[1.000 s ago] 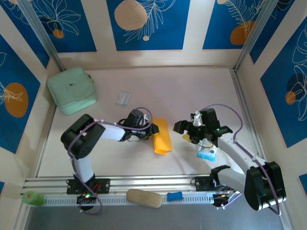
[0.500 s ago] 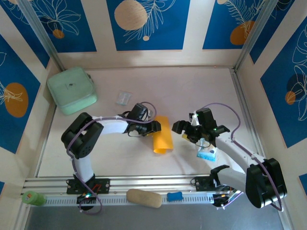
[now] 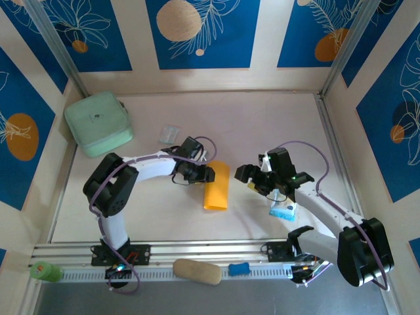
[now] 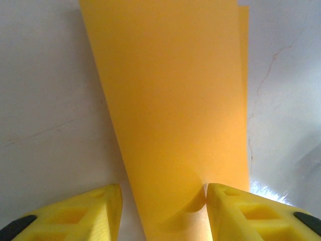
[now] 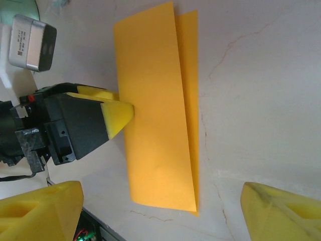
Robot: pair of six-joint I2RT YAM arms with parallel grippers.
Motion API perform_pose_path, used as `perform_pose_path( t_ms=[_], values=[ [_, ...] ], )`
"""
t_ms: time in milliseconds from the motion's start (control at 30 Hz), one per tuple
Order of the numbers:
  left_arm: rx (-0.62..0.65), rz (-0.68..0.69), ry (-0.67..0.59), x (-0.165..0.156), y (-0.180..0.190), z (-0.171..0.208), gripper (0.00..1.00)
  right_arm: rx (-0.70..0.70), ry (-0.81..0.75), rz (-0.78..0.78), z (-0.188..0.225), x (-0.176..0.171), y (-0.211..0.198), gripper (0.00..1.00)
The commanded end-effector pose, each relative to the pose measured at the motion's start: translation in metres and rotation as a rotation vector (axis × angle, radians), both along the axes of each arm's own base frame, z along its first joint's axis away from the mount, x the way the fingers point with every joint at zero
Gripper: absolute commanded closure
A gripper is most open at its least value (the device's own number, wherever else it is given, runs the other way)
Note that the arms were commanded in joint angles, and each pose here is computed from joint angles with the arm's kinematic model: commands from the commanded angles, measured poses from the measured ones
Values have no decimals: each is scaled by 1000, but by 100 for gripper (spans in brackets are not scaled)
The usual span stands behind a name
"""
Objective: Fold a paper plane with a square sheet of paper (pick it up from the middle)
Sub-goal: First fold the square sheet of paper in half at the center of the table.
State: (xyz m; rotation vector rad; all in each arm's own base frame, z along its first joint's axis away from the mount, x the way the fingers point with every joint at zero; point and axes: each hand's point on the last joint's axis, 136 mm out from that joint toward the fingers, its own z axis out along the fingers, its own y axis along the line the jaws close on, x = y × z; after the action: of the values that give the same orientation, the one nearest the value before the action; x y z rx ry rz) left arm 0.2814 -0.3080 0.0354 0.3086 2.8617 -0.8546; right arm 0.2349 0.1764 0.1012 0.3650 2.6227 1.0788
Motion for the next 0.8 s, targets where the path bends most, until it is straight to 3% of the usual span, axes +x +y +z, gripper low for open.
perform_pose_path(
  t_ms=[0, 267, 467, 567, 767],
  values=[
    [28, -94, 25, -7, 3, -8, 53, 16, 11, 17, -3, 0, 5, 19],
    [52, -161, 9, -5, 2, -14, 51, 29, 23, 13, -4, 7, 12, 21],
    [144, -142, -14, 2, 15, -18, 49, 21, 46, 23, -8, 7, 14, 22],
    [99, -146, -23, 3, 8, -17, 48, 18, 40, 24, -9, 6, 15, 23],
    [128, -105, -8, 9, 9, -24, 47, 8, 54, 29, -14, 0, 19, 24]
  ],
)
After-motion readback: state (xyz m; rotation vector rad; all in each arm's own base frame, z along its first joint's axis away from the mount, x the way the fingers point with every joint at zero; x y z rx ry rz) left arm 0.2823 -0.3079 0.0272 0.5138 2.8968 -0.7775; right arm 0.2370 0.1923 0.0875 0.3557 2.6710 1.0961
